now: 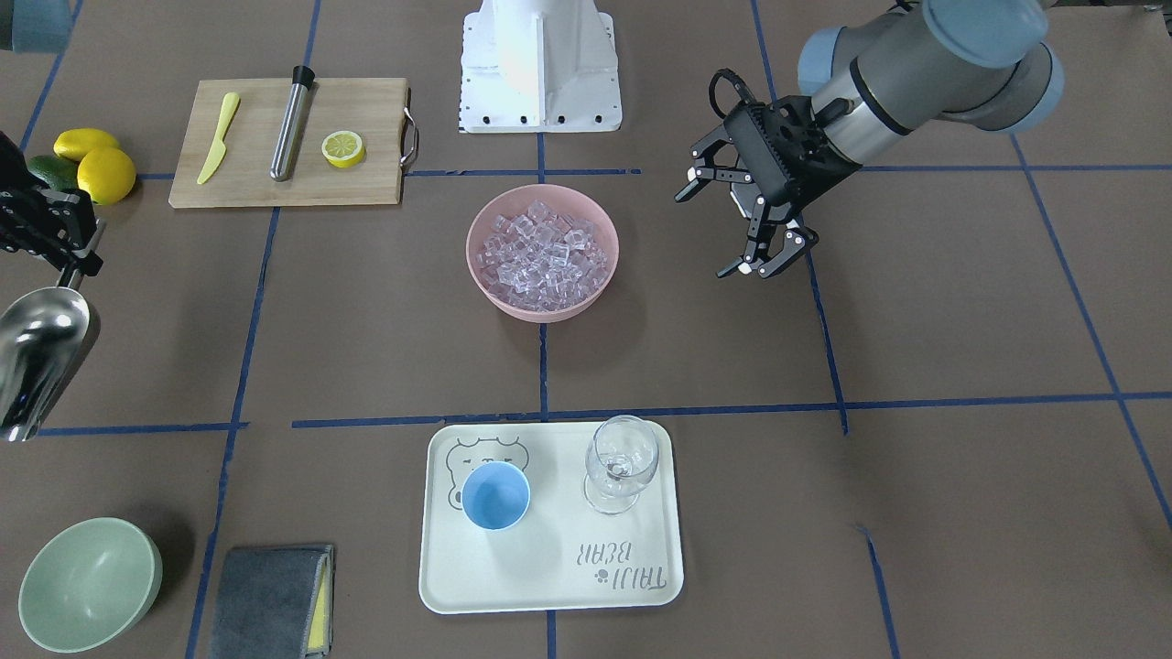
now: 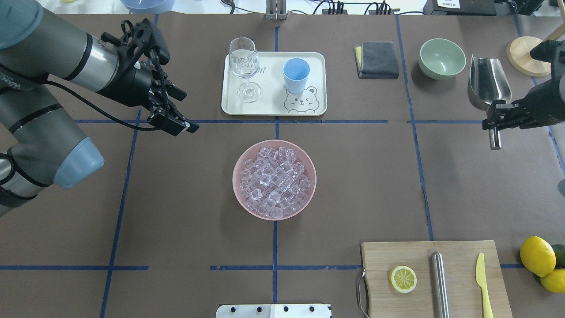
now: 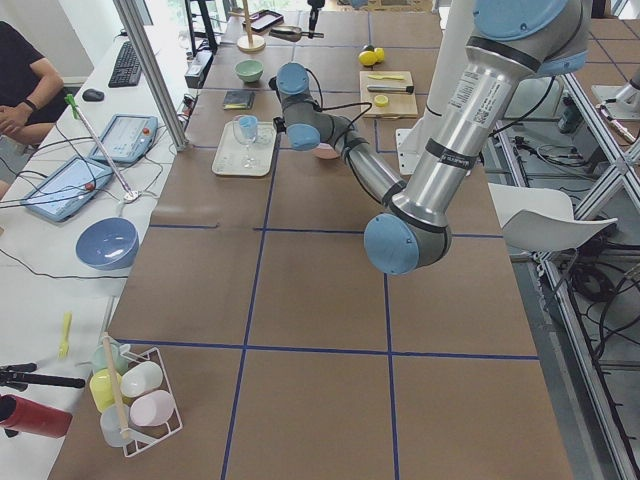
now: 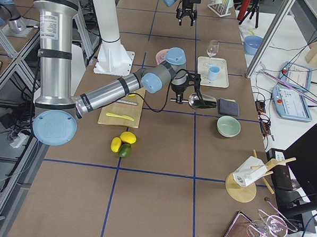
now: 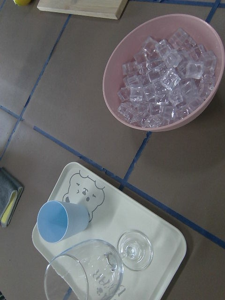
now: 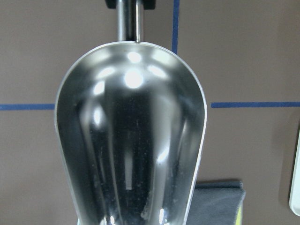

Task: Put ice in cup with scoop

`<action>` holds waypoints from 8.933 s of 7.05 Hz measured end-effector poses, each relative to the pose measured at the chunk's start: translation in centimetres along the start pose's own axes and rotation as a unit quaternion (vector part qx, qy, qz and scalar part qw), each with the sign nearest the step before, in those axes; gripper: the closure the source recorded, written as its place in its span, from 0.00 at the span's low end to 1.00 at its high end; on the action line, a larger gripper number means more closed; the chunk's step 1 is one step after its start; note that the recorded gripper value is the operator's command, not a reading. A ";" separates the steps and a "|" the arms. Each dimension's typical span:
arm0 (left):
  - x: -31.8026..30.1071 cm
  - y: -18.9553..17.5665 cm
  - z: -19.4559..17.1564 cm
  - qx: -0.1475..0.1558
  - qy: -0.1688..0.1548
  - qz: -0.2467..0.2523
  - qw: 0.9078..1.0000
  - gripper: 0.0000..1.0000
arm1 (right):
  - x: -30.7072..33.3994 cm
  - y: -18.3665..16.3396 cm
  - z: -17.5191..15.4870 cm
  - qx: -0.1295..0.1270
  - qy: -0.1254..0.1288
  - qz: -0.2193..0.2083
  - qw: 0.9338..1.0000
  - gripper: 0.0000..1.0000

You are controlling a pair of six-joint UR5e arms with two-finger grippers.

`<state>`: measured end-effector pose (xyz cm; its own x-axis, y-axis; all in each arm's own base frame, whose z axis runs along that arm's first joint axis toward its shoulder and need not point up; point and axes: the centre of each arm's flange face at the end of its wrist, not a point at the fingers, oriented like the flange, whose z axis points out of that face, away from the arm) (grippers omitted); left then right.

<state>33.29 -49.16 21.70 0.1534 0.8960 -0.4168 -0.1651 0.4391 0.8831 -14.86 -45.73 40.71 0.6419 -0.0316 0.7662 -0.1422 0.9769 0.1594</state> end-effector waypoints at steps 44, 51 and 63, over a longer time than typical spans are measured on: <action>8.2 8.8 20.3 -0.028 0.018 0.152 0.988 0.00 | -40.3 3.5 3.4 -0.350 0.172 -0.601 0.698 1.00; 8.5 8.0 20.0 -0.023 0.030 0.149 0.988 0.00 | -45.1 5.0 7.1 -0.384 0.204 -0.606 0.666 1.00; 9.1 6.5 19.9 -0.009 0.033 0.156 0.987 0.00 | -46.3 6.8 10.0 -0.392 0.214 -0.620 0.645 1.00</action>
<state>52.96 -39.44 27.94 0.0291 0.9899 -0.1390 -0.2115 0.1420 0.9670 -53.07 -39.76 12.51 0.0684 -0.9942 0.0833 0.9977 0.0680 -0.0076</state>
